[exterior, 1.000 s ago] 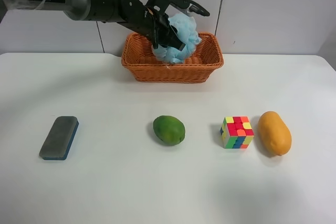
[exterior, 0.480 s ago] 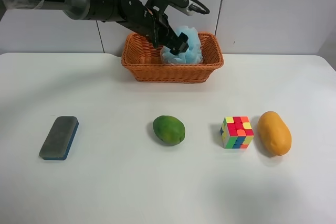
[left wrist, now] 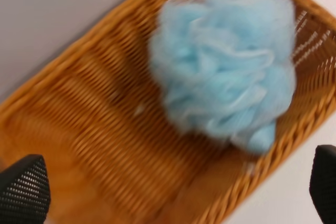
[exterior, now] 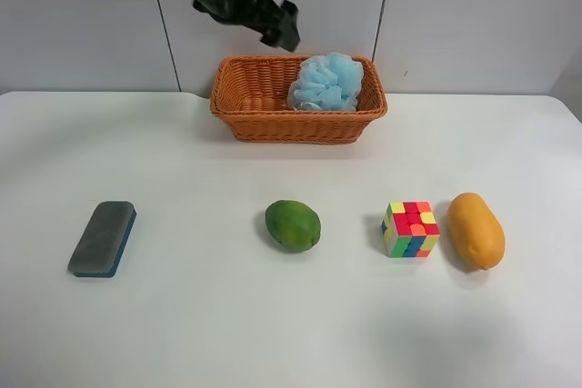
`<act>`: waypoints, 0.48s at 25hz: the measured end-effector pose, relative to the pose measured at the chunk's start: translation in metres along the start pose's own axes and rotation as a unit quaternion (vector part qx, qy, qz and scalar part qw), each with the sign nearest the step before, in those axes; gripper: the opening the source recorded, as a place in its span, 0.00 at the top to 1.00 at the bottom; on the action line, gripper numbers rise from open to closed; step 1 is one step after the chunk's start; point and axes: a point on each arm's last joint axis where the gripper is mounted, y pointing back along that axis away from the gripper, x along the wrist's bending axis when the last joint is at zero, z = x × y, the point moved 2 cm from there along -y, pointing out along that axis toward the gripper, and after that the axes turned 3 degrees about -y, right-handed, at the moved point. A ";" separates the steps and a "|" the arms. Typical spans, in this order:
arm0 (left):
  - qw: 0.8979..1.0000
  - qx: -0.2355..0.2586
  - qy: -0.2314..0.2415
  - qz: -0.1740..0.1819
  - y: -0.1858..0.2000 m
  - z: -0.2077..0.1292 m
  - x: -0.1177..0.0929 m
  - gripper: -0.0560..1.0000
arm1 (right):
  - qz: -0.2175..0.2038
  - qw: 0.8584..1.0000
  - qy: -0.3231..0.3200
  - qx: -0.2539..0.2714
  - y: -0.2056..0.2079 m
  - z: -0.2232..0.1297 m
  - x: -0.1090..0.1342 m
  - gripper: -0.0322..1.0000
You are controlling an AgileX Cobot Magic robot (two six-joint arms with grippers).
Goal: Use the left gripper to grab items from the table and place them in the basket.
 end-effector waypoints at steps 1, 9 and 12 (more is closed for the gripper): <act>1.000 0.004 0.003 0.014 0.022 0.004 0.008 0.01 | 0.000 1.000 0.000 0.000 0.000 0.000 0.000 0.01; 0.987 0.045 0.047 0.145 0.214 -0.008 0.053 0.01 | 0.000 1.000 0.000 0.000 0.000 0.000 0.000 0.01; 0.977 0.032 0.071 0.200 0.285 -0.023 0.058 0.01 | 0.000 1.000 0.000 0.000 0.000 0.000 0.000 0.01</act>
